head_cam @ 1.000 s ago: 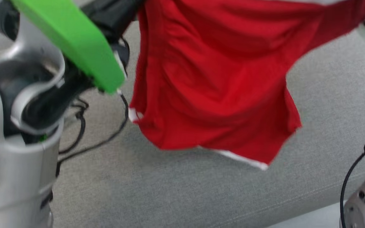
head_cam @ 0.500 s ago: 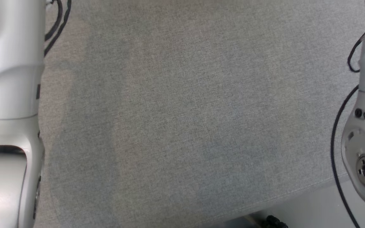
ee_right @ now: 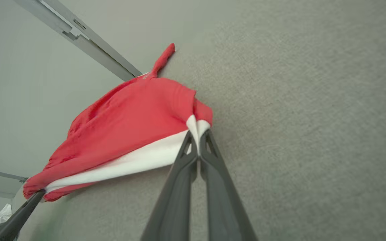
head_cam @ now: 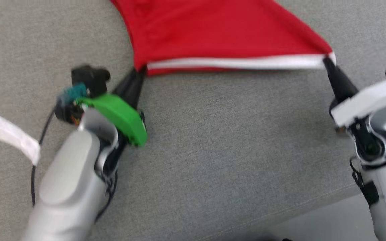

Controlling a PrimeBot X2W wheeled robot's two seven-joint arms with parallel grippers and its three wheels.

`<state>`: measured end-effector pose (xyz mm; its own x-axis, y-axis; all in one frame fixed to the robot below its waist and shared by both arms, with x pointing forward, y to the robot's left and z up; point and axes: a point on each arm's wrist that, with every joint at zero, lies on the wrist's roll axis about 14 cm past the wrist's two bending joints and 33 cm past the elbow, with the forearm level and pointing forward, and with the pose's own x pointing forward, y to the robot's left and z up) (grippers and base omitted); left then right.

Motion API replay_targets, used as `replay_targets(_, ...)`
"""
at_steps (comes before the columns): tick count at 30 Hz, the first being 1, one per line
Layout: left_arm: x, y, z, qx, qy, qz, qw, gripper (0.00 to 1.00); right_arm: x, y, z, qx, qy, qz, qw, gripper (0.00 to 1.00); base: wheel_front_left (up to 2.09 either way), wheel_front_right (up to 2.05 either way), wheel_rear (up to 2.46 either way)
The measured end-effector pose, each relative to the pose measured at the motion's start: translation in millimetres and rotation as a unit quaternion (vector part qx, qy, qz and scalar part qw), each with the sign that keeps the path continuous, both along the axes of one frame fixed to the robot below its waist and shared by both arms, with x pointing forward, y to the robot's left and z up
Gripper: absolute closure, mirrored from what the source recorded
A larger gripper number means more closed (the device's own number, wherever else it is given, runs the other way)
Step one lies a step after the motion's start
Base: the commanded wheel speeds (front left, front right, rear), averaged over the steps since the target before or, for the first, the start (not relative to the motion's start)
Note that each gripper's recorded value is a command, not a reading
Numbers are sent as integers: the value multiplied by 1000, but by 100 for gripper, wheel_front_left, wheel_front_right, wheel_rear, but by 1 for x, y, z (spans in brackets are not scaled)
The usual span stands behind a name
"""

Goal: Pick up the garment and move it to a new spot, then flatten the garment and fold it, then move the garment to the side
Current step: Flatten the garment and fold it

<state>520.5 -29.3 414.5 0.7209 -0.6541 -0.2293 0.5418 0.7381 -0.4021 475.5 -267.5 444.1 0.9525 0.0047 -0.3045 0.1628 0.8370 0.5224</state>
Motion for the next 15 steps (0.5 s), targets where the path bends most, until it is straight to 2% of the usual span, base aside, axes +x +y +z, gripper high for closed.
replay_targets(5, -93, 21, -19, 3, 71, 5, 997, 100, -79, -5, -17, -5, 50, -3, 999, 100, 0, 0, 0)
replay_targets(9, -163, 31, -14, -21, 133, 35, 990, 100, -143, -9, -23, 0, 84, -22, 996, 100, 0, 0, 0)
replay_targets(12, -197, 34, 0, -43, 156, 50, 986, 100, -174, -6, -19, 19, 89, -39, 995, 100, 0, 0, 0)
replay_targets(15, -207, 33, 16, -74, 160, 64, 982, 100, -180, -5, -6, 25, 75, -45, 996, 100, 0, 0, 0)
